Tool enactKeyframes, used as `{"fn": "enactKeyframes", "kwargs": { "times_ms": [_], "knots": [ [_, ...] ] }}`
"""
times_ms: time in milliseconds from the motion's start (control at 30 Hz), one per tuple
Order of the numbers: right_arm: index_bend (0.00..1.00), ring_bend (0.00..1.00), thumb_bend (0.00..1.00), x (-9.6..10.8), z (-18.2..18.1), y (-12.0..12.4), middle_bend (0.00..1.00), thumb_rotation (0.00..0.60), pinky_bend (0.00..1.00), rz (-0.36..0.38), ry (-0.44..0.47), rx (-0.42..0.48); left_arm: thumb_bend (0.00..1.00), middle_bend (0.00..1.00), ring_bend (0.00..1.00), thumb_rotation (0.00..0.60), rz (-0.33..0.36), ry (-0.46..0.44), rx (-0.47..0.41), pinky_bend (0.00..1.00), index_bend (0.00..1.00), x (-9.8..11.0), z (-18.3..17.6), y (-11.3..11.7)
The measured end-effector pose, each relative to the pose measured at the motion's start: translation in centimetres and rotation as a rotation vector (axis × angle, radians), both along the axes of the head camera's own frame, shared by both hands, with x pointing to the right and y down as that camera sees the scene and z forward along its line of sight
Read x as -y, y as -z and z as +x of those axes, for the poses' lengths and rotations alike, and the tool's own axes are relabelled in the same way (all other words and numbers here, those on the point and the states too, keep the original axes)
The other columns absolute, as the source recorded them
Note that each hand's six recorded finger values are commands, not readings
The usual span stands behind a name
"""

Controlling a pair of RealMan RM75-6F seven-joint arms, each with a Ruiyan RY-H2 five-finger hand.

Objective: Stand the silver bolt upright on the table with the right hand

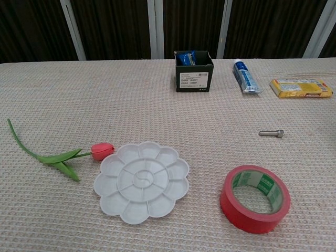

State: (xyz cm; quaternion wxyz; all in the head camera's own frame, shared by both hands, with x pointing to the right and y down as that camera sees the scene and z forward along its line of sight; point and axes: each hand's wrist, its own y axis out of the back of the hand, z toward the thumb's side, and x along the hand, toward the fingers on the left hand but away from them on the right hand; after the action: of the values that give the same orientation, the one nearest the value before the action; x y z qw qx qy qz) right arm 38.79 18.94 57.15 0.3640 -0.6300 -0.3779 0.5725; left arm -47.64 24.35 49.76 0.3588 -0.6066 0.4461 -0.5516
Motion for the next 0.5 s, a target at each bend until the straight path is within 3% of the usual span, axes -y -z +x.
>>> {"fn": "enactKeyframes", "kwargs": {
  "times_ms": [300, 500],
  "knots": [
    [0.38, 0.07, 0.21, 5.4, -6.1, -3.3, 0.00, 0.600, 0.09, -0.092, 0.019, 0.008, 0.25, 0.00, 0.00, 0.600, -0.005, 0.009, 0.006, 0.00, 0.17, 0.2, -0.2, -0.2],
    [0.41, 0.07, 0.21, 6.5, -9.7, -6.0, 0.00, 0.600, 0.09, -0.152, 0.002, 0.034, 0.25, 0.00, 0.00, 0.600, -0.010, 0.008, 0.008, 0.00, 0.17, 0.3, -0.2, -0.3]
  ]
}}
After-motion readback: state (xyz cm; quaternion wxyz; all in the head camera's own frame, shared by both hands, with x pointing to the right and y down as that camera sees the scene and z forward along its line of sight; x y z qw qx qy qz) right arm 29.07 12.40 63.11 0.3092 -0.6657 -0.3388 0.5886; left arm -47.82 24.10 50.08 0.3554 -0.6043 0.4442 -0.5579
